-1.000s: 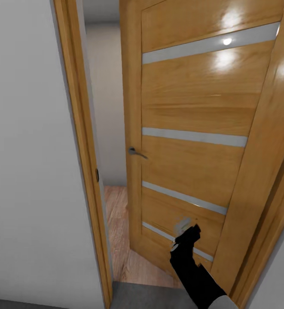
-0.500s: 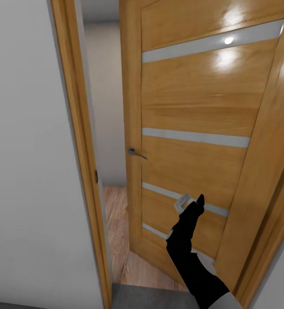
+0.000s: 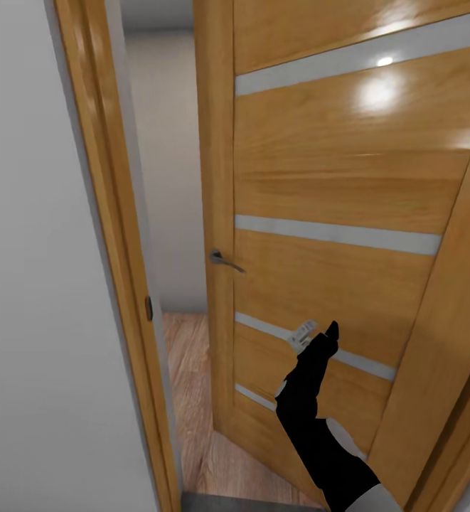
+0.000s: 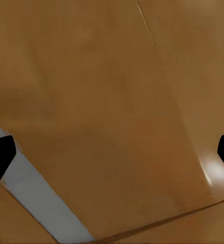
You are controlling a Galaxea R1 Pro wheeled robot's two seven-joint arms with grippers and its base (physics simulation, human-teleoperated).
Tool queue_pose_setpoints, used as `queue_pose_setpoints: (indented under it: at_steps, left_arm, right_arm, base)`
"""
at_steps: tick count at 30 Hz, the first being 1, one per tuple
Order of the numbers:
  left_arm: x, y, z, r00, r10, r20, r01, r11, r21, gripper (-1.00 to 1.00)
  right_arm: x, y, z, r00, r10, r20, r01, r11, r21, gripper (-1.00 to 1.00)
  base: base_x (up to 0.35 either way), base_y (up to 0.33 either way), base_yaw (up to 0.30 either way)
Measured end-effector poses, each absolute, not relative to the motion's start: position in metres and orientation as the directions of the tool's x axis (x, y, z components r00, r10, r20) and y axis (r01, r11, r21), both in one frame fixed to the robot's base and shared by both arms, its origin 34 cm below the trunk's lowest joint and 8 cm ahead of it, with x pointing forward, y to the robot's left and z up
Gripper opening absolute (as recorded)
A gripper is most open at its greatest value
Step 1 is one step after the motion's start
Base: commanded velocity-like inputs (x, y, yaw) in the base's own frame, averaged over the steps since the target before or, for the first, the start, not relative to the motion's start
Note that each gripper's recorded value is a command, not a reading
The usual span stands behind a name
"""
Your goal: Move the two storage containers from the living room to the garage. In the garage, place one container on the floor and stack the other container on top of it (either order is fine).
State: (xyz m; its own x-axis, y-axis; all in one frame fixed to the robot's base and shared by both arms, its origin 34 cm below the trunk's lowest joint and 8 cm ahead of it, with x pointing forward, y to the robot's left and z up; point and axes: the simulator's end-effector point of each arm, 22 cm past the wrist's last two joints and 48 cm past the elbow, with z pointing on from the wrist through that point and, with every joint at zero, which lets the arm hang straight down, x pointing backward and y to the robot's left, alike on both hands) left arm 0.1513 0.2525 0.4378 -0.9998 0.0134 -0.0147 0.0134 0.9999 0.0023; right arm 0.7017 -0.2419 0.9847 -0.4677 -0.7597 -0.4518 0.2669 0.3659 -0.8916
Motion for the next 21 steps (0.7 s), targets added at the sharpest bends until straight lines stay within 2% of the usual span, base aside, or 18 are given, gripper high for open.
queue_pose_setpoints:
  at_steps: [11, 17, 21]
  left_arm:
    - [0.152, 0.252, 0.438, -1.000, 0.013, -0.015, 0.013, 1.000, 0.001, 1.00]
    - [0.152, 0.252, 0.438, -1.000, 0.014, -0.016, 0.014, 1.000, 0.002, 1.00]
    - [0.152, 0.252, 0.438, -1.000, 0.015, -0.015, 0.015, 1.000, 0.002, 1.00]
  right_arm:
    - [0.698, -0.251, 0.980, -0.507, -0.742, -0.439, 0.259, 0.354, -0.899, 1.00]
    - [0.697, -0.254, 0.981, -0.513, -0.738, -0.438, 0.259, 0.353, -0.899, 1.00]
    - [0.698, -0.254, 0.981, -0.513, -0.738, -0.439, 0.260, 0.353, -0.899, 1.00]
  base:
    - [0.018, 0.000, 0.000]
    - [0.228, 0.000, 0.000]
    - [0.095, 0.000, 0.000]
